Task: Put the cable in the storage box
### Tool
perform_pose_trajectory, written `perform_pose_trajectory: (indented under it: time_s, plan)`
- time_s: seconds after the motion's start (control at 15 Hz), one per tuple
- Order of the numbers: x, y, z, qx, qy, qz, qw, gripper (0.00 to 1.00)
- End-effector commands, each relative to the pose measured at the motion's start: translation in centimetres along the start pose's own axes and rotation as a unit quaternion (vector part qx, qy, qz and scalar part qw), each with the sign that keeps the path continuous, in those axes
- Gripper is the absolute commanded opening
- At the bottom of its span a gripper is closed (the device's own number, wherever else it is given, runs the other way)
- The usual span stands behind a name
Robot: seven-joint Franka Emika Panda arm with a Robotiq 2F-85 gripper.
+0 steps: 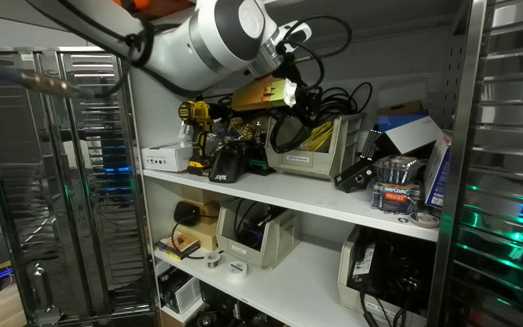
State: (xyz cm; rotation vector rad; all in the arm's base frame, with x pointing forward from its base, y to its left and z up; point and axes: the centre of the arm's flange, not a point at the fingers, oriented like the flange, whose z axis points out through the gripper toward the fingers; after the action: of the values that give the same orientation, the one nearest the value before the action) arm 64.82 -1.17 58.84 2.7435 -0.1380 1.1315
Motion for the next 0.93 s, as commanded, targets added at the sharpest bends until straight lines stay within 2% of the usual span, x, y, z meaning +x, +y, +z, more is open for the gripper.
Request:
perform_pose_trajectory:
  time_s: [0.0, 0.27, 0.47, 0.6, 0.73, 0.8, 0.87]
  plan:
    - [4.8, -2.8, 3.8, -0.009, 0.061, -0.007, 0.9981, 0.05]
    - [7.1, -4.9, 5.7, -0.011, 0.103, -0.007, 0.9946, 0.05]
    - [8.2, -5.1, 6.6, -0.027, 0.121, -0.016, 0.9921, 0.05]
    - [8.3, -4.9, 7.7, -0.039, 0.124, -0.024, 0.9912, 0.05]
    - [8.1, -4.7, 9.0, -0.068, 0.111, -0.056, 0.9899, 0.05]
    - [7.9, -4.5, 9.6, -0.08, 0.106, -0.067, 0.9888, 0.34]
    - [7.6, -4.3, 9.8, -0.087, 0.103, -0.075, 0.988, 0.47]
